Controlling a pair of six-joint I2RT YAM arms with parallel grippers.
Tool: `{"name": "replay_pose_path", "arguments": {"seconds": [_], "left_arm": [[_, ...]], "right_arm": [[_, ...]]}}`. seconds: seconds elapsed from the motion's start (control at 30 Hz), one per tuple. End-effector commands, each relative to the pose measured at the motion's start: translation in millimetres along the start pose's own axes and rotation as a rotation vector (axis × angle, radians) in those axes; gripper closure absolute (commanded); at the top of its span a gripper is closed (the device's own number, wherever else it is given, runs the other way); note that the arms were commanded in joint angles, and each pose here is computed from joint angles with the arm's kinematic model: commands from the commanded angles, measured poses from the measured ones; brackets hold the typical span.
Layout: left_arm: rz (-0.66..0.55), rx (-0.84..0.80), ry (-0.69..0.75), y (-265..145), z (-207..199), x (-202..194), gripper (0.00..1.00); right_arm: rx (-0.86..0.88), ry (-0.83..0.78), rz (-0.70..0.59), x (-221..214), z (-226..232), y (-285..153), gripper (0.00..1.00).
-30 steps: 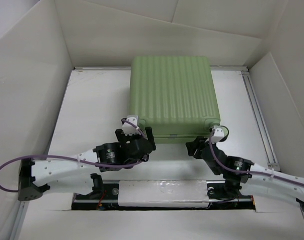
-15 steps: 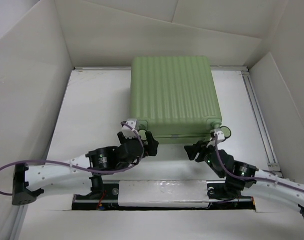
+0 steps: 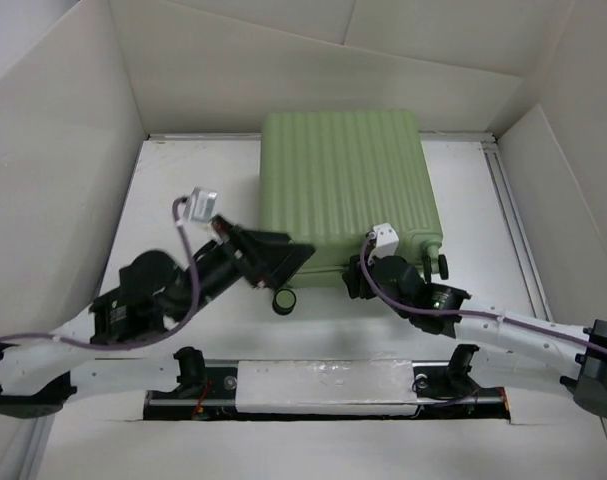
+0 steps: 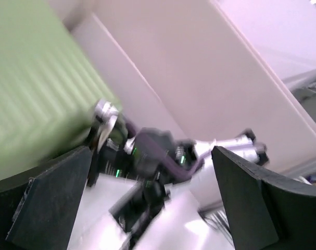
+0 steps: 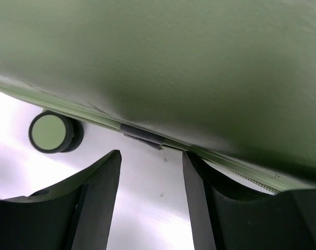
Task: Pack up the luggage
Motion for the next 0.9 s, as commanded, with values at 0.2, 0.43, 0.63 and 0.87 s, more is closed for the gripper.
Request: {"name": "replay_pose_path", "arguments": {"seconds": [0.2,0.43,0.63,0.87], "left_arm": [[-0.027,0.180,0.246,132,2,84,0.01],[0.024,0.168,0.119,115,77,48,0.01],[0.024,0.428,0.136,38,117,-13,0.01],[0.150,0.485,0.110,23,153,-85,0.03]], "right_arm": [[0.042,0.037,-0.116,59,-37,31,0.46],[0.131,0.029,-0.161,78,-29,17,0.46],[0.178,0.032,-0.157,73,-27,2,0.45],[0.149,0.046,-0.153,75,-21,-29,0.45]]}}
Point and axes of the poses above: each gripper's point midway between its finger pads, its own y axis out along the fingers, its own z axis along the line the jaws close on, x = y × z, the point moved 9 cm from there along -y, back along the fingers, and after that the axes turned 11 degrees about y, right-handed, at the moved point
